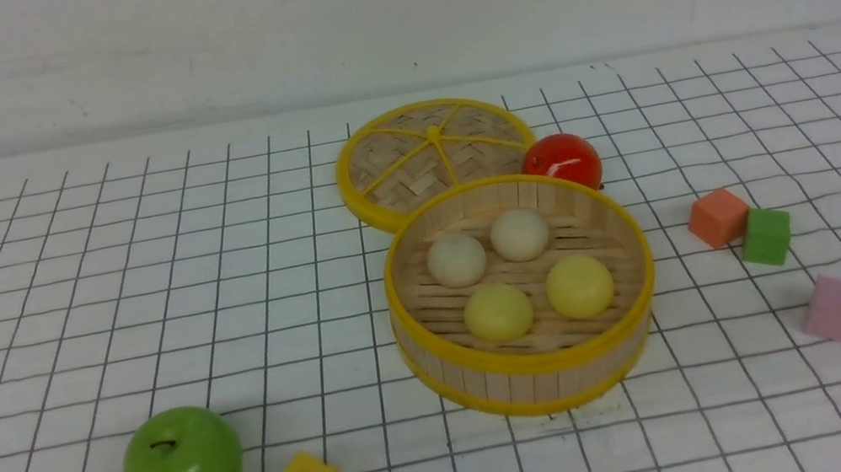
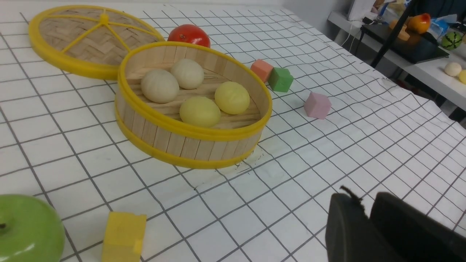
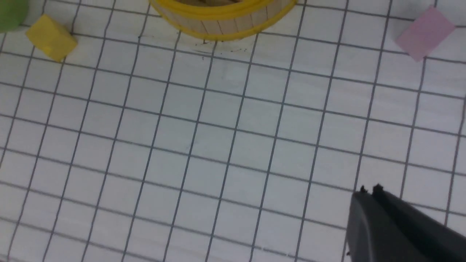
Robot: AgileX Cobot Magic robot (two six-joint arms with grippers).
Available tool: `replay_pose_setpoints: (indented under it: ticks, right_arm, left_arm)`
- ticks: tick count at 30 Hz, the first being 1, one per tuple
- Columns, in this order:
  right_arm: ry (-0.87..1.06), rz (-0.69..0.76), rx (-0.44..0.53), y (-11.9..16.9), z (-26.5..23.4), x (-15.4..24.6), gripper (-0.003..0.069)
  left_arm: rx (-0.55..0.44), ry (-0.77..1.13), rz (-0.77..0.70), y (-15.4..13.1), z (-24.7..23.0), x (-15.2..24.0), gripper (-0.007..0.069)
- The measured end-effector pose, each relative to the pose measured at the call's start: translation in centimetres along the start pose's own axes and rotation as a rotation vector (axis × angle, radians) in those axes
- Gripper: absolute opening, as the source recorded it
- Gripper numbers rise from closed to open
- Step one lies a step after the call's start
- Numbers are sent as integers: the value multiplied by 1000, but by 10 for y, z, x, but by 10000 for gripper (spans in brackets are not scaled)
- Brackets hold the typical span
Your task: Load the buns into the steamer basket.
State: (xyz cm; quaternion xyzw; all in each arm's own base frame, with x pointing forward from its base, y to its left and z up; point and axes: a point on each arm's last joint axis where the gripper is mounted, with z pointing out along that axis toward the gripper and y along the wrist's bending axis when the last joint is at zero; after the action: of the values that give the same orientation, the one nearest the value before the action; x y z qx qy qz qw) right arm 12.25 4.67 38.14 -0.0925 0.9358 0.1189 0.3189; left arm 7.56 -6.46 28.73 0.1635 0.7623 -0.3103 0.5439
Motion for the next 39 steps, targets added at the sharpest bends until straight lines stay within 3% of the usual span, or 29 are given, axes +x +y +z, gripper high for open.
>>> replay_pose_setpoints:
  ticks: [3,4,7,13,39]
  right_arm:
    - [-297,20,42,-15,4,38,-13]
    - [-317,19,47,-17,10,43,-12]
    - [-569,29,123,-36,42,108,-10]
    - [-626,39,184,-54,103,177,-10]
    - [-606,17,200,-56,108,188,1]
  left_arm:
    - [0,0,0,0,0,0,101]
    - [0,0,0,0,0,0,102]
    - [0,0,0,0,0,0,106]
    - [0,0,0,0,0,0,110]
    - [1,3,1,0,0,0,132]
